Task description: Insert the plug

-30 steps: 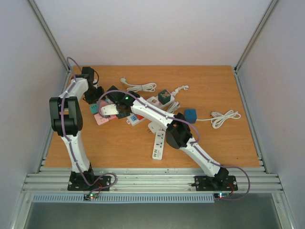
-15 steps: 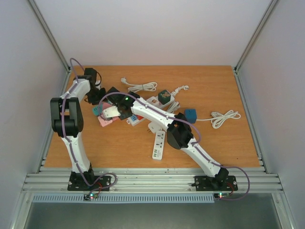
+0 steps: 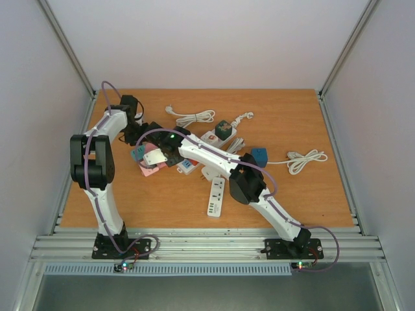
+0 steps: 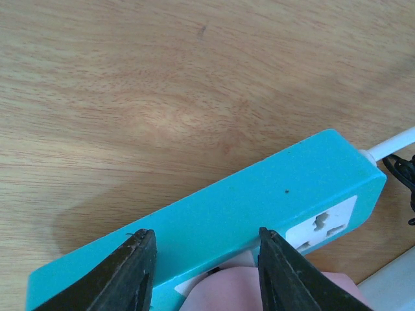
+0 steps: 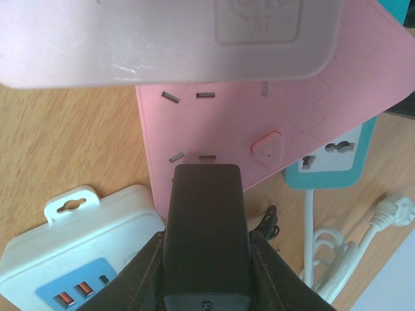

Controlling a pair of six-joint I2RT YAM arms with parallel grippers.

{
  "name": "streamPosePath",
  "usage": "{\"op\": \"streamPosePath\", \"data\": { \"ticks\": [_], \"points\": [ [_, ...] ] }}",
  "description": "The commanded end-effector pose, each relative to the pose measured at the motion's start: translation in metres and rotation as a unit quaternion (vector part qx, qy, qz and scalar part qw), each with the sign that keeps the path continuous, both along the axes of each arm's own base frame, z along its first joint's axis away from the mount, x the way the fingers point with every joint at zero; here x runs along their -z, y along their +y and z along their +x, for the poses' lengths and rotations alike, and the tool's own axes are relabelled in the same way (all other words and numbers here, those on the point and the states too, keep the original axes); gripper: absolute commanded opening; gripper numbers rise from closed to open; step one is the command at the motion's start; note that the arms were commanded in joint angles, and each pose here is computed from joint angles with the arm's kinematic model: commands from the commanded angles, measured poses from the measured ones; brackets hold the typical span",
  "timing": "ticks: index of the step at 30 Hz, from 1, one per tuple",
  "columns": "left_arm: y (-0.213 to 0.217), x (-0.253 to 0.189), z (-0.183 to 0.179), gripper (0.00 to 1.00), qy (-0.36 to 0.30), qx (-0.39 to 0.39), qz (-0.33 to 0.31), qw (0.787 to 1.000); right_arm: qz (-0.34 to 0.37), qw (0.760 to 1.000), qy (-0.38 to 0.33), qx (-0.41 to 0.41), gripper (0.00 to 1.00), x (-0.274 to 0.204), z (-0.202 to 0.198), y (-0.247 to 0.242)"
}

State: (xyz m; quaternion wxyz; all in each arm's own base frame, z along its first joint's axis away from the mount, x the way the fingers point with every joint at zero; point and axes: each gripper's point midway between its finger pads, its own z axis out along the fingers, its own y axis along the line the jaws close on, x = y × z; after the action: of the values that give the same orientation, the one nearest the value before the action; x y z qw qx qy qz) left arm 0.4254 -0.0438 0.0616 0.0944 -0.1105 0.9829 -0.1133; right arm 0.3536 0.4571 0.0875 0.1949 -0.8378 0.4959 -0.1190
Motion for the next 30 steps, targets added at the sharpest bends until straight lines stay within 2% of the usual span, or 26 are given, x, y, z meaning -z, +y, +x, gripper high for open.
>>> {"op": "streamPosePath", "data": {
  "ticks": [1, 7, 15, 18, 20, 23, 30],
  "points": [
    [-0.011, 0.0, -0.014, 0.45, 0.027, 0.008, -0.017, 0.999, -0.027, 0.999, 0.014, -0.029, 0.04, 0.029, -0.01, 0.001],
    [-0.012, 0.004, -0.01, 0.45, 0.029, 0.01, -0.019, 0.999, -0.014, 0.999, 0.021, -0.036, 0.04, 0.032, -0.002, 0.005],
    [-0.015, 0.01, -0.011, 0.42, 0.039, 0.009, -0.028, 0.999, -0.051, 0.998, 0.006, -0.041, 0.05, 0.056, 0.011, -0.008],
    [-0.011, 0.009, -0.011, 0.41, 0.045, 0.009, -0.005, 0.999, -0.074, 0.996, -0.015, -0.05, 0.06, 0.071, 0.017, -0.013],
    [-0.014, 0.006, -0.011, 0.41, 0.045, 0.012, -0.011, 0.999, -0.083, 0.995, -0.023, -0.052, 0.06, 0.076, 0.019, -0.014],
    [-0.015, 0.008, -0.012, 0.4, 0.048, 0.014, -0.002, 0.999, -0.076, 0.995, -0.016, -0.06, 0.06, 0.08, 0.015, -0.009],
    [-0.019, 0.009, -0.016, 0.4, 0.046, 0.018, 0.001, 0.999, -0.048, 0.998, 0.002, -0.051, 0.2, 0.076, 0.008, 0.0]
  ]
}}
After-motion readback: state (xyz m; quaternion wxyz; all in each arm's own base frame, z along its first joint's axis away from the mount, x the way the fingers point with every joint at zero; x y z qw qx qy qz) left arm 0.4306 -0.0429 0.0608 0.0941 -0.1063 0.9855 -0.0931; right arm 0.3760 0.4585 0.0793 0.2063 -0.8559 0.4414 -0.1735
